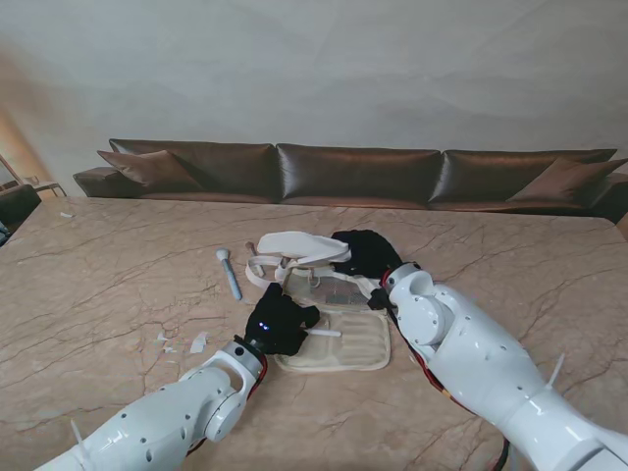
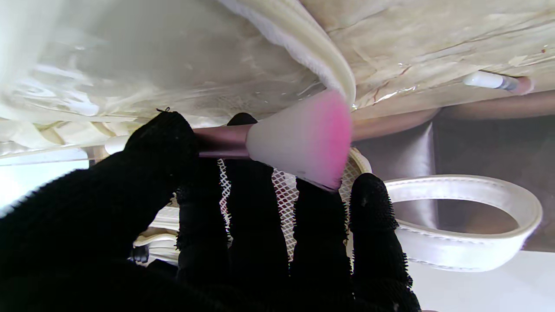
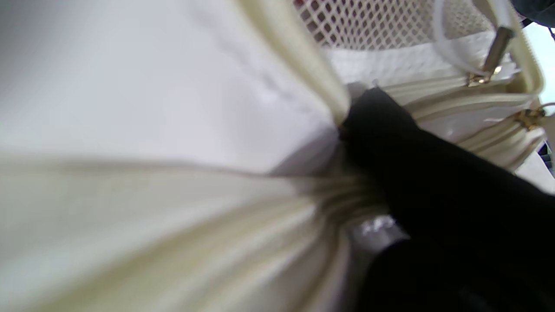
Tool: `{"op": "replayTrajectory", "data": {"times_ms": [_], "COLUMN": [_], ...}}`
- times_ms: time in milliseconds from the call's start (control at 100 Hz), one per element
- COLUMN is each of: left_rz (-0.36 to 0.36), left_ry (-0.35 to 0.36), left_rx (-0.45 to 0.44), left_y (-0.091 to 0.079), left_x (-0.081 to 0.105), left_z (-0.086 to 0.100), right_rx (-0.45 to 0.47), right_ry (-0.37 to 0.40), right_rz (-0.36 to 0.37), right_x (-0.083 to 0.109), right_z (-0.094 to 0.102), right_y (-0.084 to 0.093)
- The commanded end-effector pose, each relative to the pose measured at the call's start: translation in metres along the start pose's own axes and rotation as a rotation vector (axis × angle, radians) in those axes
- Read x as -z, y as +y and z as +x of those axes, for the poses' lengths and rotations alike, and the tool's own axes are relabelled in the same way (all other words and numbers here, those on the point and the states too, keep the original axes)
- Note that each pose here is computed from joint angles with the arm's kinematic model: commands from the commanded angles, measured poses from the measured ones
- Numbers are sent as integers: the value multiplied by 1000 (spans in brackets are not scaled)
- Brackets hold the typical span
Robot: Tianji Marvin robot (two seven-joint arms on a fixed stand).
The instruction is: Pack the cosmetics bag
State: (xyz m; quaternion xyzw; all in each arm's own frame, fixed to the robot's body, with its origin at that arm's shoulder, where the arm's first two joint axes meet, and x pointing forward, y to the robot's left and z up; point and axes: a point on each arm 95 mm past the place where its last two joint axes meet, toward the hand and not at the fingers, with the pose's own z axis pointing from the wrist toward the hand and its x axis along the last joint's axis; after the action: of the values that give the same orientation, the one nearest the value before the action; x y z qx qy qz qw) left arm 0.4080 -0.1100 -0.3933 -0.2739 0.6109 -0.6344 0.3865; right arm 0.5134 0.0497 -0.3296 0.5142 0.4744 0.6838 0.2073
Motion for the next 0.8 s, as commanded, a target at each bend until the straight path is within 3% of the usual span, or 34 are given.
{"op": "replayTrajectory", "data": {"times_ms": [0,340,790], "left_rz": [1,-21,-57], "left_ry": [-4,6,-50], "left_rx": [-6,-44,-64], "left_y": [-3,0,5], "left_x": [-6,-18,-19], "left_z": [1,1,-10], "right_rx": [-4,-1,-4], "right_ry": [27,41,56], "right_rz": [-9,-6,7], "right_x": [-2,-2,-3], "right_z": [7,9,10], "right_y": [4,6,3]}}
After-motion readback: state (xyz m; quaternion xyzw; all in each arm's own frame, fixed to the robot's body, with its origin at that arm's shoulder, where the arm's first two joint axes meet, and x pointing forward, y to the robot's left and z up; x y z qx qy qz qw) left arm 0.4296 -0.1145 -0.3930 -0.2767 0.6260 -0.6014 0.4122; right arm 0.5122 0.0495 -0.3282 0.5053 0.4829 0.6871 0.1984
